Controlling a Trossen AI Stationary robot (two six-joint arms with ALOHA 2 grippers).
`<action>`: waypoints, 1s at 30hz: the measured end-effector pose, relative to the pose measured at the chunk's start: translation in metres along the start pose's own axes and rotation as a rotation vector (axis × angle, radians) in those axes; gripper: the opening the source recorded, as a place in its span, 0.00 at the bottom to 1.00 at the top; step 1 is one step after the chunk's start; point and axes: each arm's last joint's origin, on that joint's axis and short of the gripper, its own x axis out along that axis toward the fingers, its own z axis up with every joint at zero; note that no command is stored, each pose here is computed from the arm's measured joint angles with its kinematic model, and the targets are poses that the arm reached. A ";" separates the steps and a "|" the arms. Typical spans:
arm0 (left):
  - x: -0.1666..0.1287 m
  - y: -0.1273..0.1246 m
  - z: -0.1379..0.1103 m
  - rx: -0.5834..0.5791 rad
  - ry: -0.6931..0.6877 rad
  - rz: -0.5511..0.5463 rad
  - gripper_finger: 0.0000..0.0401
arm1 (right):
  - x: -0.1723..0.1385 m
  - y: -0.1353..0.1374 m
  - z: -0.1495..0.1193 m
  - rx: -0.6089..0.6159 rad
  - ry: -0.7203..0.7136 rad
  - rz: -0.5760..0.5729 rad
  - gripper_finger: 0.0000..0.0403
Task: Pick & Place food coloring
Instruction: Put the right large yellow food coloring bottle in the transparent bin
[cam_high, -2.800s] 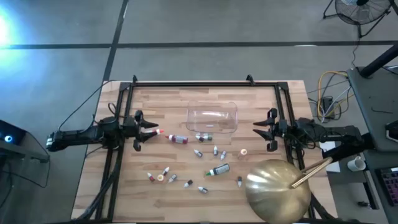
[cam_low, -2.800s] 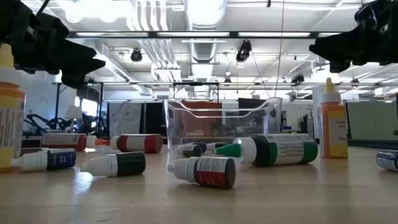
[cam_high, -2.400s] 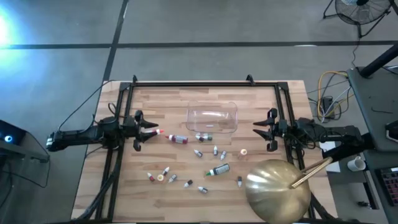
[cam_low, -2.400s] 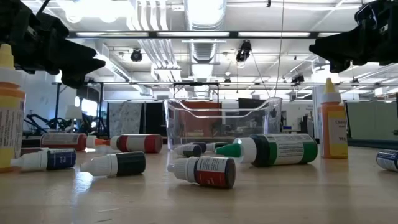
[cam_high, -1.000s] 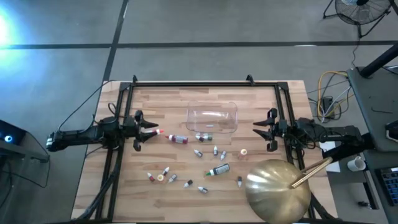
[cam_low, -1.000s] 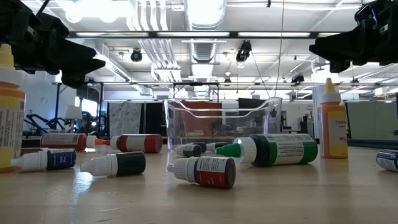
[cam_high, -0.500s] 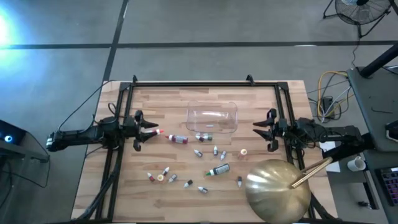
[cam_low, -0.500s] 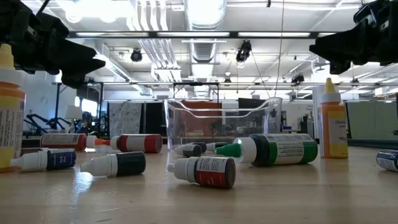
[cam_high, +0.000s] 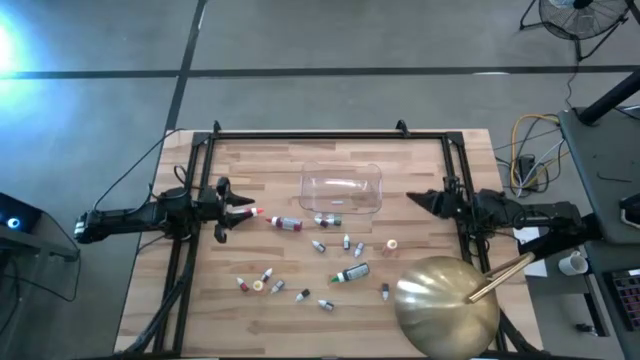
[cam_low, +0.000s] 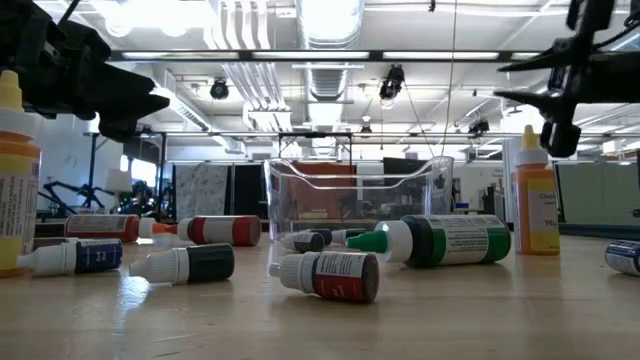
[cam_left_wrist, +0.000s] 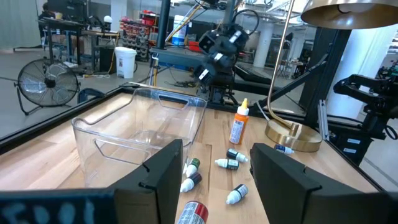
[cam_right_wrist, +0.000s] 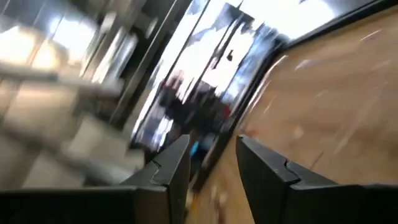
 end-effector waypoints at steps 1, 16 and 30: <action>0.000 0.000 0.000 0.000 0.000 0.000 0.41 | 0.000 -0.001 0.002 0.033 -0.057 -0.031 0.31; 0.000 0.000 0.001 0.000 -0.007 -0.001 0.41 | 0.011 0.022 0.013 0.187 -0.294 0.129 0.30; 0.000 0.000 0.001 0.000 -0.007 -0.001 0.41 | 0.036 -0.002 -0.013 0.311 -0.044 -0.055 0.30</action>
